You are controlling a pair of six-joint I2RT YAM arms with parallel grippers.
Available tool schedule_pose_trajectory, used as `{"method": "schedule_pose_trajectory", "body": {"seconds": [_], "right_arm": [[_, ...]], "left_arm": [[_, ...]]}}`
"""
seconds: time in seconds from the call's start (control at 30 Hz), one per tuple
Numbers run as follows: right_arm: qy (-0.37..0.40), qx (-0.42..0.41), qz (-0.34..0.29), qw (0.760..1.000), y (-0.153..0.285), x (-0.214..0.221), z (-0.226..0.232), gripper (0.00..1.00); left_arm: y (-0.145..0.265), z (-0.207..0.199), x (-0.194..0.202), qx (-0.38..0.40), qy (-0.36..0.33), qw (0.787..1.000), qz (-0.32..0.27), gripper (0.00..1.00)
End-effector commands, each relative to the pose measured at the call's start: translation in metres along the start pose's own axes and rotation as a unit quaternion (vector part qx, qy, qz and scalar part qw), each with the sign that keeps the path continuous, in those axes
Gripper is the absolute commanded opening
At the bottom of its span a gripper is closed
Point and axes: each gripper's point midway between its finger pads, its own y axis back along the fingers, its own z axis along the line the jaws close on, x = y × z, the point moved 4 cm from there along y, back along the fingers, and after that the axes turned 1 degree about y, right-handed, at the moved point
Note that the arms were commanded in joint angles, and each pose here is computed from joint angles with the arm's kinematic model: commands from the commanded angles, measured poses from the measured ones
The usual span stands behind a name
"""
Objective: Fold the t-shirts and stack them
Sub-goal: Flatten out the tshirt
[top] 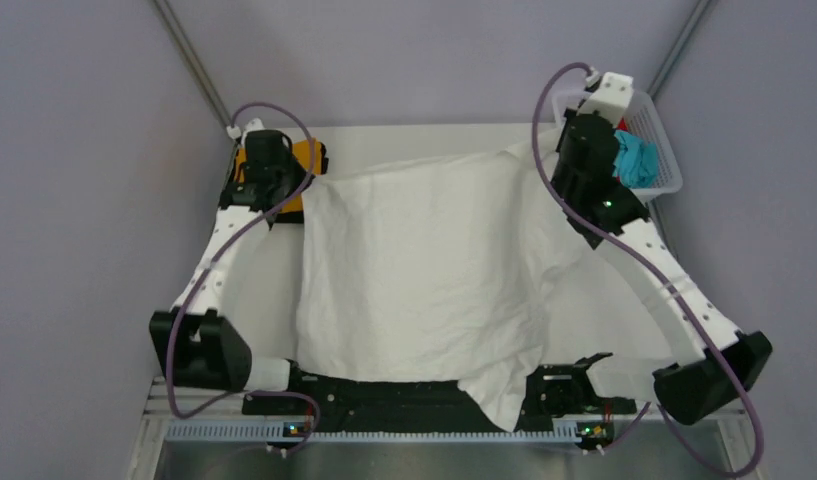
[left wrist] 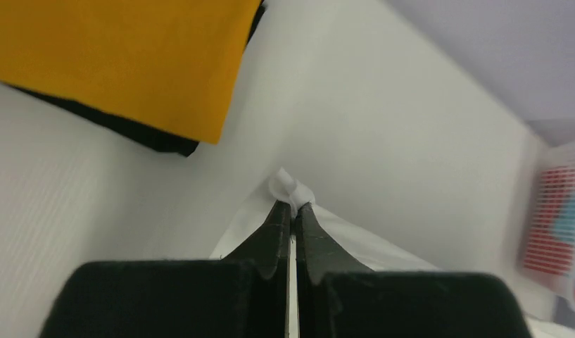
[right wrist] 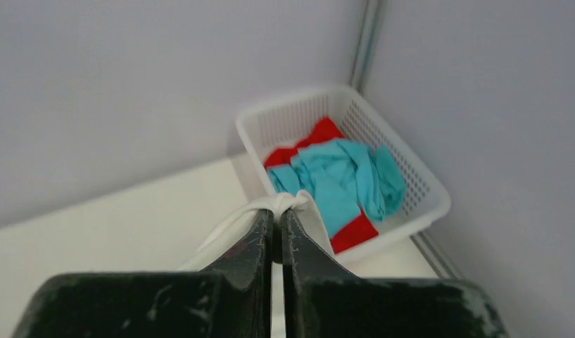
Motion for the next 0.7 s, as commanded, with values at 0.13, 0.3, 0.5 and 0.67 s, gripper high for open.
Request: {"method": "schedule_pose_trajectory", "body": {"seconds": [0.13, 0.3, 0.5, 0.67], "right_arm": [[-0.015, 0.024, 0.096, 0.995, -0.063, 0.148, 0.021, 0.00], [0.001, 0.021, 0.125, 0.992, -0.082, 0.182, 0.027, 0.00], [0.005, 0.008, 0.145, 0.989, -0.100, 0.200, 0.036, 0.00], [0.024, 0.009, 0.166, 0.986, -0.113, 0.220, 0.044, 0.00]], "left_arm": [[-0.135, 0.052, 0.089, -0.102, 0.017, 0.986, 0.132, 0.00], [-0.170, 0.050, 0.101, -0.100, 0.022, 0.982, 0.156, 0.00], [-0.193, 0.048, 0.095, -0.105, 0.011, 0.983, 0.150, 0.00], [-0.207, 0.046, 0.093, -0.110, 0.007, 0.982, 0.153, 0.00]]}}
